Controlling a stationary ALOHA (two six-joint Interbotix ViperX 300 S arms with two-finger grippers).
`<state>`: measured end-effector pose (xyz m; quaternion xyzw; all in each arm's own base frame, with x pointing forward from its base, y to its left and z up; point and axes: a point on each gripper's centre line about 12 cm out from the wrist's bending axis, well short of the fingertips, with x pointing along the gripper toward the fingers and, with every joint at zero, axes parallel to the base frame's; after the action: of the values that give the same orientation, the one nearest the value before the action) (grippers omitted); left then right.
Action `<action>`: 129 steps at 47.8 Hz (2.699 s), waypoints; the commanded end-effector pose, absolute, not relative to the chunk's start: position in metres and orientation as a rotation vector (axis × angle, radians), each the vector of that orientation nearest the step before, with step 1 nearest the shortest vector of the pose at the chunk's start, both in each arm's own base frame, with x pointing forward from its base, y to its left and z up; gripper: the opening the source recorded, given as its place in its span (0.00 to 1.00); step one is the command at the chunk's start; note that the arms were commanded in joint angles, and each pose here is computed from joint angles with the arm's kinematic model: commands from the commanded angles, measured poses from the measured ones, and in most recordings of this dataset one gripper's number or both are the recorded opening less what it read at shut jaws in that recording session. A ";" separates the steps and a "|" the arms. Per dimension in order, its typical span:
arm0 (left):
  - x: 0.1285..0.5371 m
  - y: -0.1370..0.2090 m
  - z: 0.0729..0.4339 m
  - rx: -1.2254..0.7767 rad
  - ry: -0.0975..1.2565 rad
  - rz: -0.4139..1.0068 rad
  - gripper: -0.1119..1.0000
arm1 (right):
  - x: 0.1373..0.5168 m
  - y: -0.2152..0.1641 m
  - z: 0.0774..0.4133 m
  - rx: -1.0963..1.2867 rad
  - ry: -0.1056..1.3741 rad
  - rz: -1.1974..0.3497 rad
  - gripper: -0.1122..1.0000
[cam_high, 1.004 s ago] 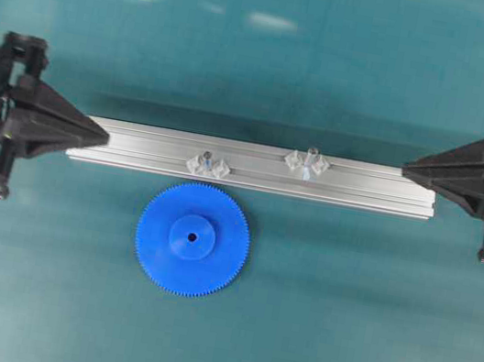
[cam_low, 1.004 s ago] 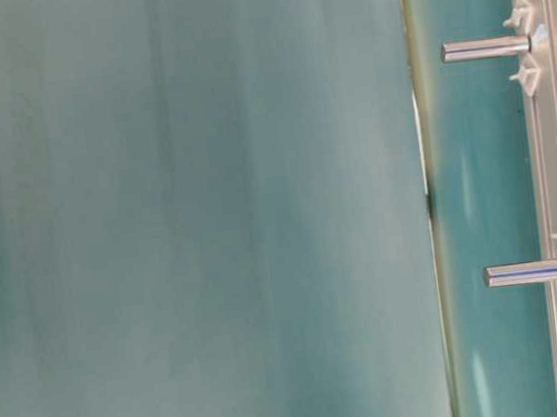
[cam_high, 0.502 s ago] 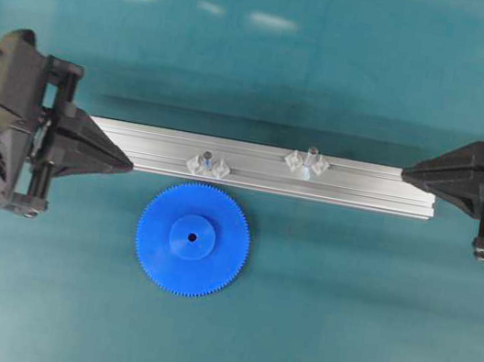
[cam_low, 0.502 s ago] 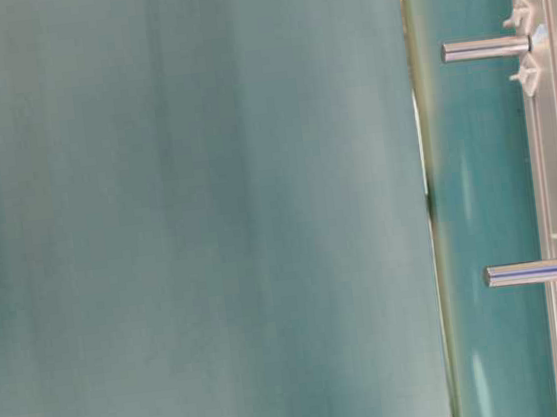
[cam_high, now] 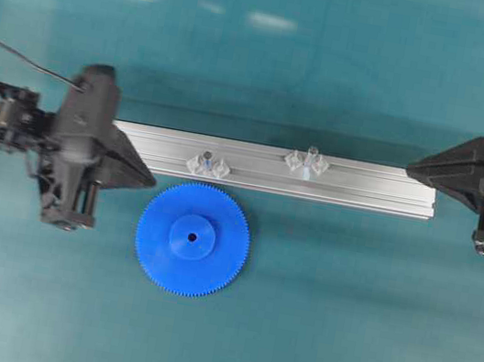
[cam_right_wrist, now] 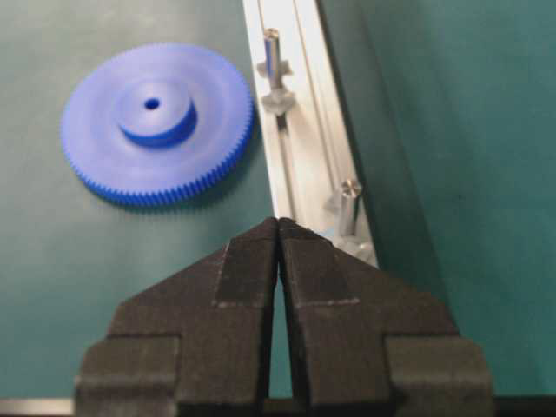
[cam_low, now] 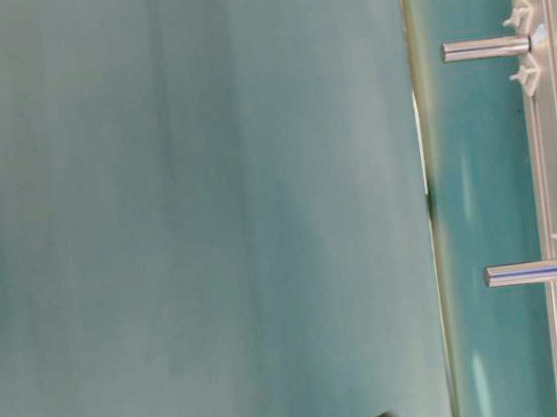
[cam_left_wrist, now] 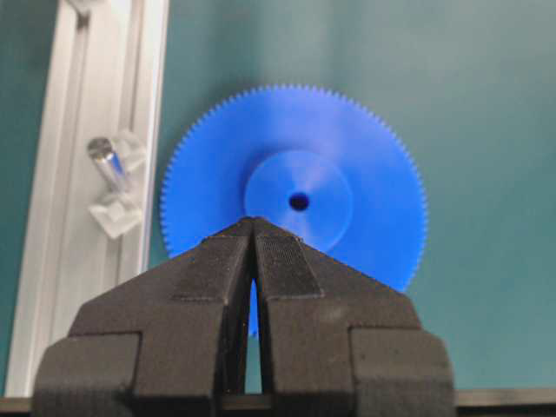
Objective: Insert the large gear onto the shaft.
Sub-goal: 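Move the left gripper toward the large blue gear, then lower the open left gripper over the blue gear's central hub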
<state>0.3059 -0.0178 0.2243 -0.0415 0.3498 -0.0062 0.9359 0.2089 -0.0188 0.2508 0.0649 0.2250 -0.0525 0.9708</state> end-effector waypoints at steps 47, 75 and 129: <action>0.381 -0.042 0.185 -0.033 0.999 -0.042 0.12 | 0.196 -0.020 0.250 0.202 0.396 -0.128 0.18; 0.402 -0.050 0.168 0.001 1.122 -0.055 0.12 | 0.192 -0.019 0.246 0.202 0.401 -0.130 0.18; 0.407 -0.055 0.153 0.042 1.193 -0.078 0.12 | 0.190 -0.019 0.235 0.207 0.442 -0.134 0.18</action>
<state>0.4025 -0.0520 0.1414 0.0177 0.5761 -0.0326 0.8165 0.1880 -0.0188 0.2320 0.0966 0.2212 -0.0648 0.9683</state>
